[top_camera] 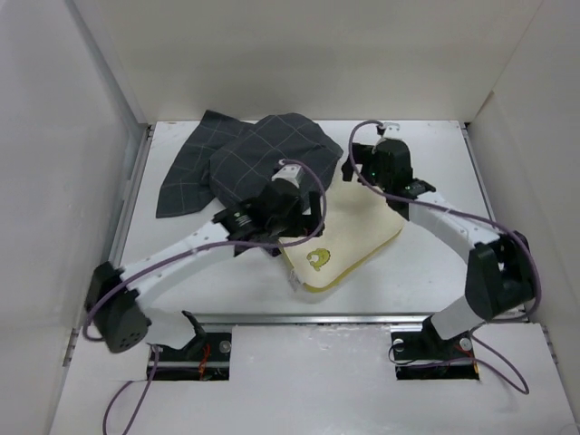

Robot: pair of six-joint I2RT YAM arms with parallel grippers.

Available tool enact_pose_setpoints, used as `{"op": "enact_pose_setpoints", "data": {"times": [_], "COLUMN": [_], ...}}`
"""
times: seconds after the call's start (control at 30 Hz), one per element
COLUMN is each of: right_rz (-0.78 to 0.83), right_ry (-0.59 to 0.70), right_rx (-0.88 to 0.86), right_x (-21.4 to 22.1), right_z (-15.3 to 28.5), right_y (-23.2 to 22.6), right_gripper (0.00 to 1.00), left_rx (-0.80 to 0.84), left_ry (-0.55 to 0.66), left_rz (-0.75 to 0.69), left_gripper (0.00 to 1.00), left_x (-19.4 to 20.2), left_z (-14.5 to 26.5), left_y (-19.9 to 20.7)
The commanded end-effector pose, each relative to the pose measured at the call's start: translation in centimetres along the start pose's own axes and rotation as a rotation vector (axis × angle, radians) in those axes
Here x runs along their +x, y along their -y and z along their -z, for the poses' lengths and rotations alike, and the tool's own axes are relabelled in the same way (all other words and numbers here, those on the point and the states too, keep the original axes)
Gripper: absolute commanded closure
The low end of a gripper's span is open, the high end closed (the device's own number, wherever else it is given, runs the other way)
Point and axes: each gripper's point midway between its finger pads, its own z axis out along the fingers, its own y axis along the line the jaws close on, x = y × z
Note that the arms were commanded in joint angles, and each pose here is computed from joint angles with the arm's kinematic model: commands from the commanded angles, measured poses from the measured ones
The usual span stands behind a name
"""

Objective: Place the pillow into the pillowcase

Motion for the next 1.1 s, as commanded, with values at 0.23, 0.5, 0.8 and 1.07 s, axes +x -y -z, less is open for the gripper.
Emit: {"op": "enact_pose_setpoints", "data": {"times": [0.23,0.5,0.8,1.07], "right_rz": [-0.192,-0.206,-0.323,-0.393], "right_ry": [-0.448,-0.366,-0.209,-0.146], "right_rx": [-0.140,-0.610,0.169,0.278], "right_x": [11.8,7.3,2.6,1.2], "right_z": [-2.6,5.3,6.0,7.3], "right_y": [2.3,-5.4,10.4,14.2], "right_gripper": [0.13,0.16,0.09,0.09], "left_rx": [-0.040,-0.139,-0.301,-0.362], "left_ry": [0.002,-0.026,-0.119,-0.127], "left_rz": [-0.150,-0.162,-0.028,0.076], "left_gripper": [0.00,0.00,0.00,0.00], "left_x": [-4.1,-4.5,-0.1,1.7], "left_z": [-7.4,-8.9,-10.7,-16.9], "left_y": [3.3,2.1,-1.7,-0.7]}}
